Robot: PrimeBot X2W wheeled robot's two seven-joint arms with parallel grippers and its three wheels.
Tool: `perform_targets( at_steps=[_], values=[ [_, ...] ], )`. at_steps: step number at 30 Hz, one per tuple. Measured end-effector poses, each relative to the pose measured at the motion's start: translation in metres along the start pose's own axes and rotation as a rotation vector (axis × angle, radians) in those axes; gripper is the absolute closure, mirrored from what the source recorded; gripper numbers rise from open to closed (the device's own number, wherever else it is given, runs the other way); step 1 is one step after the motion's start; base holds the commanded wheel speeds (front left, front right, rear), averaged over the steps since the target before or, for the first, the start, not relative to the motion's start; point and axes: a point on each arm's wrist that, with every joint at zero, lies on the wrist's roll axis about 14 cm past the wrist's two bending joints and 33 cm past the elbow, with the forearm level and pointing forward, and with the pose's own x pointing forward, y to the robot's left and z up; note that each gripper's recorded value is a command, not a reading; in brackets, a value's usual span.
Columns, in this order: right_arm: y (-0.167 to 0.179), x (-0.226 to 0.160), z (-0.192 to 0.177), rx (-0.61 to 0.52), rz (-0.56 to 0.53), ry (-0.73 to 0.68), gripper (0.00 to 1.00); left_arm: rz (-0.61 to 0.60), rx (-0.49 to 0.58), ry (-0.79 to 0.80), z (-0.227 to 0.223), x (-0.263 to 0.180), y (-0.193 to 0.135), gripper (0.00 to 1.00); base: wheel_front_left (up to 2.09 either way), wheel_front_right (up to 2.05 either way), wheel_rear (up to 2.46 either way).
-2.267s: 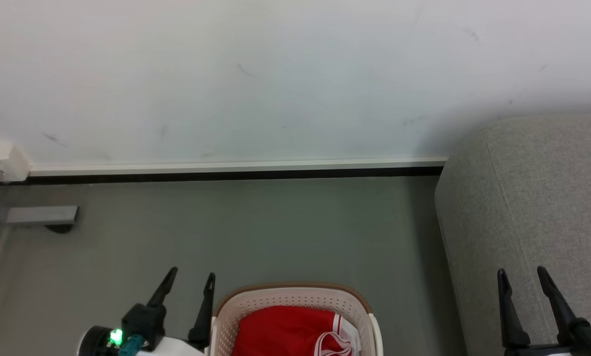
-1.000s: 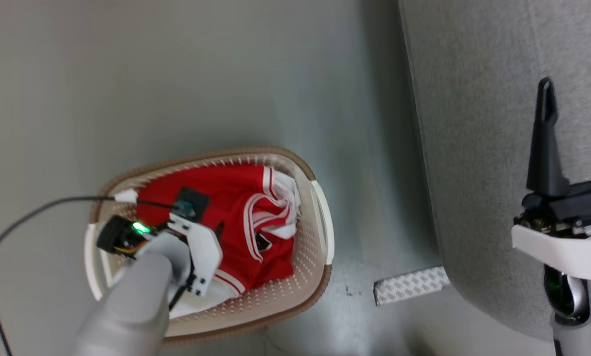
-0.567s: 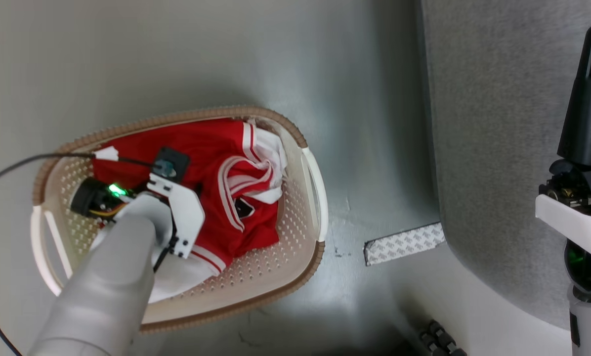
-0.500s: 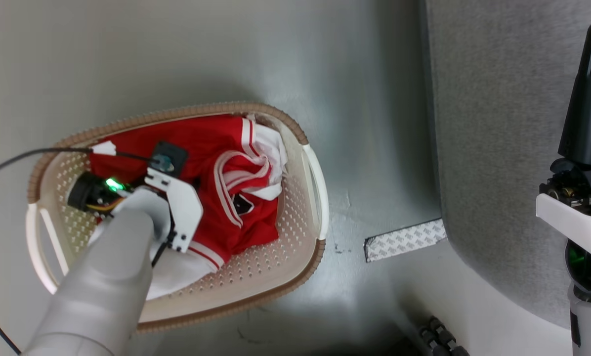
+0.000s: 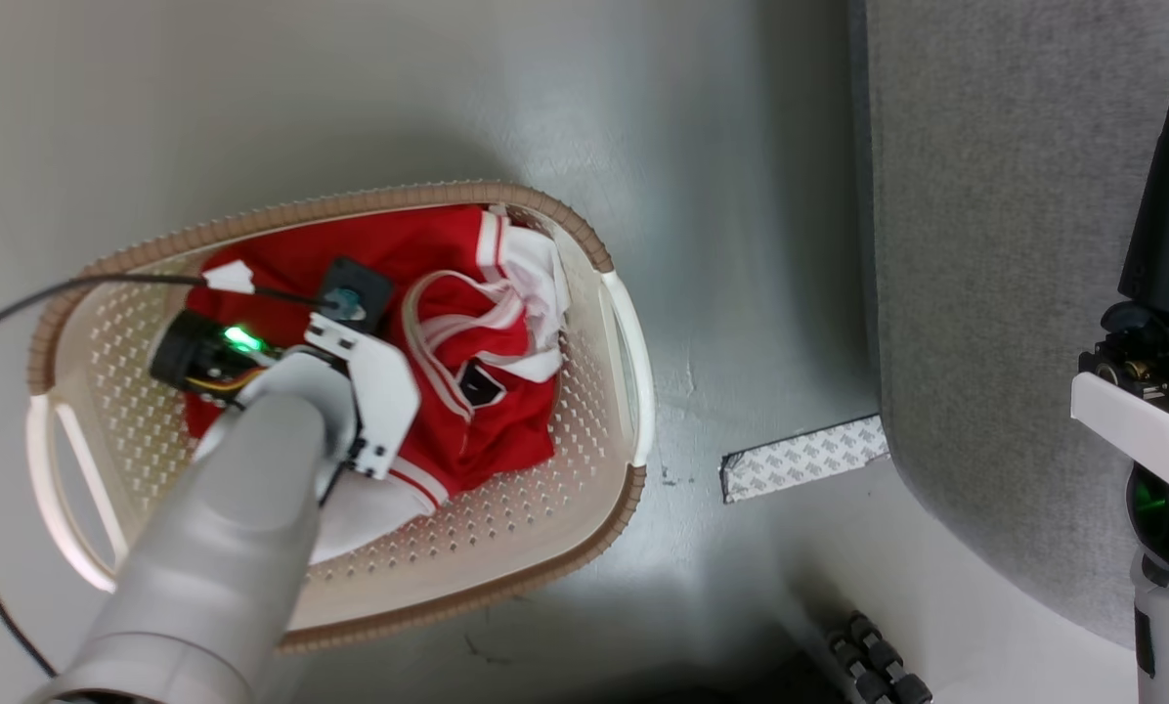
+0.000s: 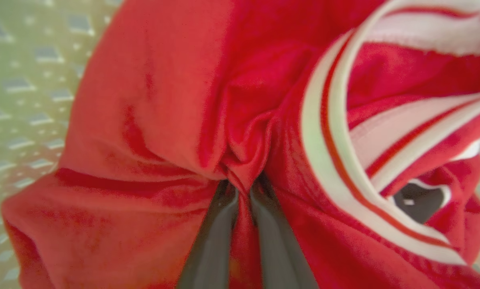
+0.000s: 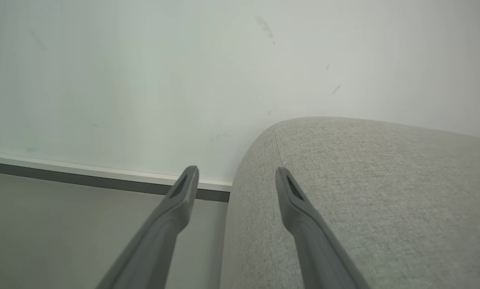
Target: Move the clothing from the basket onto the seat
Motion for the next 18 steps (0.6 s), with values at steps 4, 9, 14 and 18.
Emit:
perform_targets(
  at_steps=[4,9,14,18],
  values=[
    [-0.003,-0.004,0.005,0.003,-0.013,0.003,0.00,-0.001,-0.054,-0.103,0.027,-0.010,-0.008,1.00,0.00,0.00,0.00],
    [-0.010,-0.013,0.019,0.006,-0.039,-0.002,0.00,0.022,-0.108,-0.222,0.051,-0.038,-0.012,1.00,0.00,0.00,0.00],
    [-0.016,-0.028,0.038,0.005,-0.064,-0.010,0.00,0.053,-0.129,-0.316,0.068,-0.076,-0.014,1.00,0.00,0.00,0.00],
    [-0.018,-0.042,0.054,0.002,-0.078,-0.021,0.00,0.085,-0.147,-0.394,0.084,-0.110,-0.015,1.00,0.00,0.00,0.00]
  ],
)
